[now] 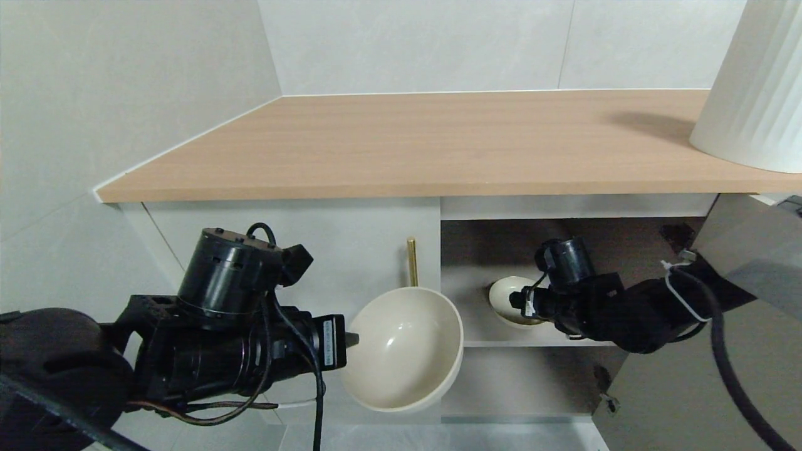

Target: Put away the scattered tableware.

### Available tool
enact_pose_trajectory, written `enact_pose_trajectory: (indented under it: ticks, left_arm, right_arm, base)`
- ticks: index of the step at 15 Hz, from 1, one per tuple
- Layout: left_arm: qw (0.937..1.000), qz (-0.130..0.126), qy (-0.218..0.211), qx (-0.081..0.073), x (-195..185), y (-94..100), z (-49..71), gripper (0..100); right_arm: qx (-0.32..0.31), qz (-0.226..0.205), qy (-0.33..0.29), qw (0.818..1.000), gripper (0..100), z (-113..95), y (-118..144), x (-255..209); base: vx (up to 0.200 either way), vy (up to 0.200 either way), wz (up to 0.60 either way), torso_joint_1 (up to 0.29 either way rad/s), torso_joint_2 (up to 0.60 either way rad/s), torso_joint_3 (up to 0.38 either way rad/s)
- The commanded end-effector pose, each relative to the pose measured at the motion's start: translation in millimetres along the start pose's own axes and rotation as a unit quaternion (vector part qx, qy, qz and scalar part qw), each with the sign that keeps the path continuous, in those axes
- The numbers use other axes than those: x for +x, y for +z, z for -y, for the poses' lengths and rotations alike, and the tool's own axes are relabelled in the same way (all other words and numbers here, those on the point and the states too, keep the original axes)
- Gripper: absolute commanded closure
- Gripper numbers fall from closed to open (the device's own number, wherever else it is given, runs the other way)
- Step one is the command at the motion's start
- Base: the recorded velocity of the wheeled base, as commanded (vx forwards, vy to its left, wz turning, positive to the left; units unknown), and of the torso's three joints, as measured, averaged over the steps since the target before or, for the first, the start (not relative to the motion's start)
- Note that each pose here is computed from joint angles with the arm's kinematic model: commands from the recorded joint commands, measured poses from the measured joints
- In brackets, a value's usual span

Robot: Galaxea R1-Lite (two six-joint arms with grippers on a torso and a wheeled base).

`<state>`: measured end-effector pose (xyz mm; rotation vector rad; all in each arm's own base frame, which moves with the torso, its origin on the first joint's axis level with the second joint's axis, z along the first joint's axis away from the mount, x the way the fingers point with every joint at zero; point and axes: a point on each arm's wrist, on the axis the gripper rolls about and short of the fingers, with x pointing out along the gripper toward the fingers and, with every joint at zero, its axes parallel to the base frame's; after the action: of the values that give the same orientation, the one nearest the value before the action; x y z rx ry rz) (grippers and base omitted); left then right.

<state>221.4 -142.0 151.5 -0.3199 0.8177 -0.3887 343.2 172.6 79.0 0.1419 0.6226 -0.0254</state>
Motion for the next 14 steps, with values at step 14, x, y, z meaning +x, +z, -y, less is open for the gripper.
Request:
enact_pose_trajectory:
  ticks: [14]
  left_arm:
    - [0.9874, -0.082, 0.104, 0.086, 64.6, -50.4, 16.3, 100]
  right_arm:
    - [-0.167, -0.113, 0.236, 0.951, 0, -31.7, -41.1, -136.7]
  base:
    - [0.0, 0.0, 0.0, 0.0, 0.0, 0.0]
